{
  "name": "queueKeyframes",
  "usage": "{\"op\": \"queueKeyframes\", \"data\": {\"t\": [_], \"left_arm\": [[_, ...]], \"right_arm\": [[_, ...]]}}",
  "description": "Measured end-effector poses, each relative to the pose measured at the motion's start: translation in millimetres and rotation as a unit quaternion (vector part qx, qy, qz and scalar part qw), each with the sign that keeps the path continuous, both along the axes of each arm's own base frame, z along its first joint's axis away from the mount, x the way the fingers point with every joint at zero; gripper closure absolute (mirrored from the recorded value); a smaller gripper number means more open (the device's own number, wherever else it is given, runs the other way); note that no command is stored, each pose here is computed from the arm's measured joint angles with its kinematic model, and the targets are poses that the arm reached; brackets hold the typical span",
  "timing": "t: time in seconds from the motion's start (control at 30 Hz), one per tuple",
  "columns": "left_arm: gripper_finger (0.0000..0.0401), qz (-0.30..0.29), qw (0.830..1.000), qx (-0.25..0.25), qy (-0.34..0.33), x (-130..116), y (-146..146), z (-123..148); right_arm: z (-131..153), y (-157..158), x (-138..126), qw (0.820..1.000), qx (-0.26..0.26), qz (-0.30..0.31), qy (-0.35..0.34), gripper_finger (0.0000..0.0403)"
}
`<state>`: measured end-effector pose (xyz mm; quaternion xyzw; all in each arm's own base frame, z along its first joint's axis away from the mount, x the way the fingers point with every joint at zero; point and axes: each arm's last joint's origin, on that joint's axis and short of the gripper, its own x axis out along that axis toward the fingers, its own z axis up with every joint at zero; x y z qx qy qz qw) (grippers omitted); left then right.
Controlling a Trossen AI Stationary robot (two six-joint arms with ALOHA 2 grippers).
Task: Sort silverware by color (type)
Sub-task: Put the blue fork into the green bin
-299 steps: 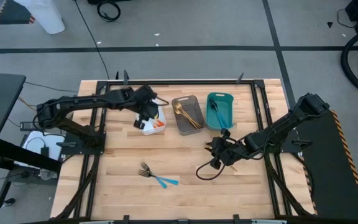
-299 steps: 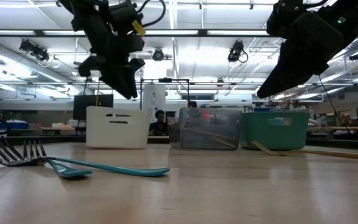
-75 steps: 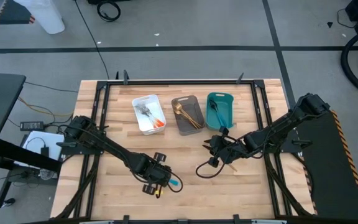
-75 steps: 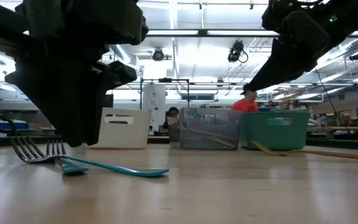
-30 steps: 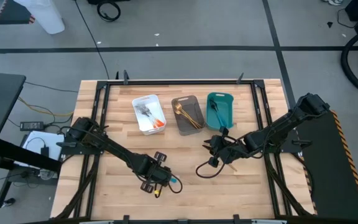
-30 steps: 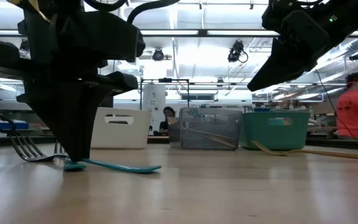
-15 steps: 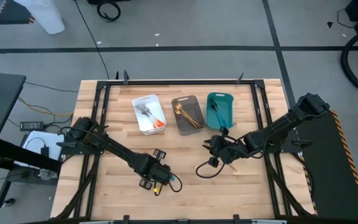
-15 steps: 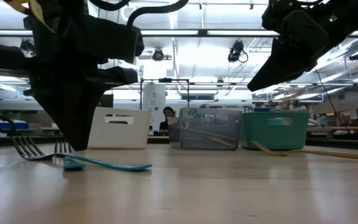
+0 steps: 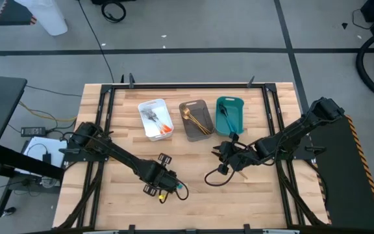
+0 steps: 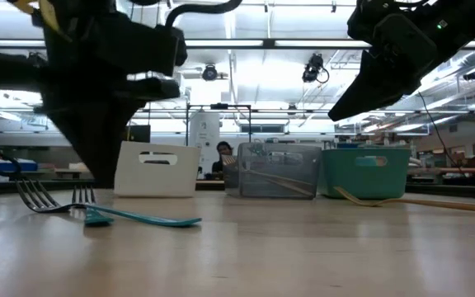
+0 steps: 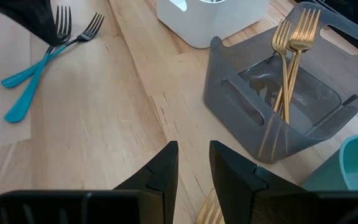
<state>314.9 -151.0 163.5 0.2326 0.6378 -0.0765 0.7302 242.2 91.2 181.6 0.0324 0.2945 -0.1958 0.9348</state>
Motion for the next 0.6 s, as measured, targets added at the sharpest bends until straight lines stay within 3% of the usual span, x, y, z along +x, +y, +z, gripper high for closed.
{"op": "queueKeyframes", "data": {"t": [0.23,0.6], "left_arm": [[0.039,0.024,1.0,-0.005,-0.016,6,-3,14],[0.0352,0.096,0.994,-0.055,0.025,-2,0,-1]], "right_arm": [[0,0,0,1.0,0.0,0.0,0.0,0.03],[0,0,0,1.0,0.006,0.006,0.003,0.03]]}}
